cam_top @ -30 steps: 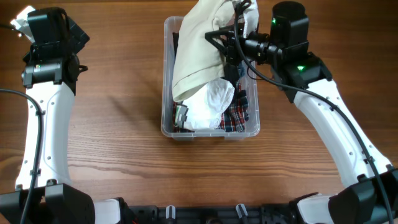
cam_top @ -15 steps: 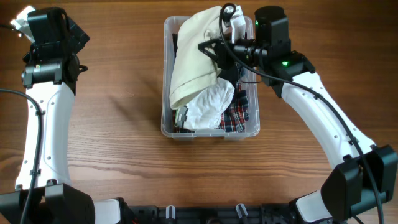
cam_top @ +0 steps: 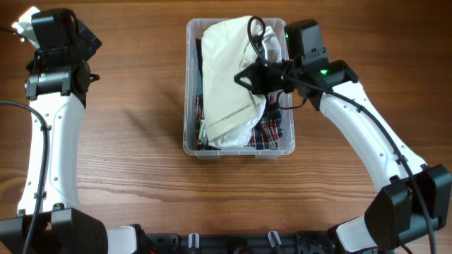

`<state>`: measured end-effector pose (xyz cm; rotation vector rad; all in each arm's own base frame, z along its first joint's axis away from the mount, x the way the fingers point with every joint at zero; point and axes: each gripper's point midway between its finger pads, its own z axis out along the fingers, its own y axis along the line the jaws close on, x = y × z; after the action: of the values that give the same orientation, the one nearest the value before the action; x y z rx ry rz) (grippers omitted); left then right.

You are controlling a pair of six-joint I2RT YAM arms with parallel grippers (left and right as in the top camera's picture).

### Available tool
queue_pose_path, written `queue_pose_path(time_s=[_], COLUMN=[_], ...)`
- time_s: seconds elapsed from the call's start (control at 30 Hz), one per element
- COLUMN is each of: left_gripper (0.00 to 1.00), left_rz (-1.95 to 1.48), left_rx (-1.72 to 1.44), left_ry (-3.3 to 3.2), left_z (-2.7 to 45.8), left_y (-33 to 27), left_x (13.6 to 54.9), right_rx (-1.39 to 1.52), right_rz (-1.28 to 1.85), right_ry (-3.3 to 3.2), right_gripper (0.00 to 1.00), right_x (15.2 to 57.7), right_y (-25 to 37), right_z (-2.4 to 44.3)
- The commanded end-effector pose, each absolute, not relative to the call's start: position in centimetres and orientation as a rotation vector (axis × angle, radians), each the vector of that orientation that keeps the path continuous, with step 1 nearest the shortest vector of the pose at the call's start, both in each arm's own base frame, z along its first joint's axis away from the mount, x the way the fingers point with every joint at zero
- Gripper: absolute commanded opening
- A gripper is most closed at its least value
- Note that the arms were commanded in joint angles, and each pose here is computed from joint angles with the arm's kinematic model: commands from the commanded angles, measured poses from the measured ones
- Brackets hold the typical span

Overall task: Pack container
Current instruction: 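Lay the cream cloth flat over the bin contents and smooth it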

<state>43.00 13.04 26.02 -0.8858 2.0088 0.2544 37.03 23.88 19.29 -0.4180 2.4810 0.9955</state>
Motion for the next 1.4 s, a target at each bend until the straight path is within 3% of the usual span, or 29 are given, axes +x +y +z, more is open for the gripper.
queue_pose_path(time_s=[0.0, 0.27, 0.37, 0.43, 0.5, 0.6, 0.63, 0.7, 0.83, 0.97, 1.03, 1.1, 1.13, 1.37], left_gripper=[1.00, 1.00, 1.00, 1.00, 1.00, 1.00, 1.00, 1.00, 1.00, 1.00, 1.00, 1.00, 1.00, 1.00], left_rz=[0.273, 0.273, 0.273, 0.273, 0.273, 0.273, 0.273, 0.273, 0.273, 0.273, 0.273, 0.273, 0.273, 0.273], left_rx=[-0.895, -0.895, -0.895, -0.895, -0.895, -0.895, -0.894, -0.895, -0.895, -0.895, -0.895, -0.895, -0.895, -0.895], left_ry=[2.004, 2.004, 2.004, 2.004, 2.004, 2.004, 2.004, 2.004, 2.004, 2.004, 2.004, 2.004, 2.004, 2.004], left_z=[25.9, 25.9, 25.9, 25.9, 25.9, 25.9, 25.9, 25.9, 25.9, 25.9, 25.9, 25.9, 25.9, 25.9], left_y=[13.4, 13.4, 13.4, 13.4, 13.4, 13.4, 13.4, 13.4, 13.4, 13.4, 13.4, 13.4, 13.4, 13.4], left_x=[42.8, 42.8, 42.8, 42.8, 42.8, 42.8, 42.8, 42.8, 42.8, 42.8, 42.8, 42.8, 42.8, 42.8], right_rx=[-0.400, -0.310, -0.283, -0.264, -0.251, -0.277, -0.295, -0.311, -0.296, -0.293, -0.304, -0.318, -0.319, -0.277], right_rz=[0.899, 0.663, 0.555, 0.463, 0.393, 0.336, 0.334, 0.321, 0.304, 0.337, 0.347, 0.353, 0.351, 0.327], right_ry=[2.561, 2.741, 2.778, 2.791, 2.790, 2.770, 2.760, 2.736, 2.638, 2.529, 2.495, 2.477, 2.479, 2.607], right_gripper=[0.05, 0.06, 0.11, 0.18, 0.47, 0.69, 0.76, 0.77, 0.72, 0.58, 0.40, 0.16, 0.11, 0.07], right_x=[36.4, 34.9, 34.8, 34.9, 35.2, 35.7, 35.9, 36.3, 38.1, 39.7, 40.0, 40.1, 40.1, 39.3], right_y=[22.8, 19.5, 18.2, 17.1, 16.3, 15.8, 15.8, 15.8, 15.9, 16.7, 17.3, 17.9, 18.1, 18.2], right_z=[18.0, 15.2, 14.5, 14.1, 13.9, 13.9, 14.0, 14.2, 16.9, 21.4, 22.6, 22.7, 22.4, 16.6])
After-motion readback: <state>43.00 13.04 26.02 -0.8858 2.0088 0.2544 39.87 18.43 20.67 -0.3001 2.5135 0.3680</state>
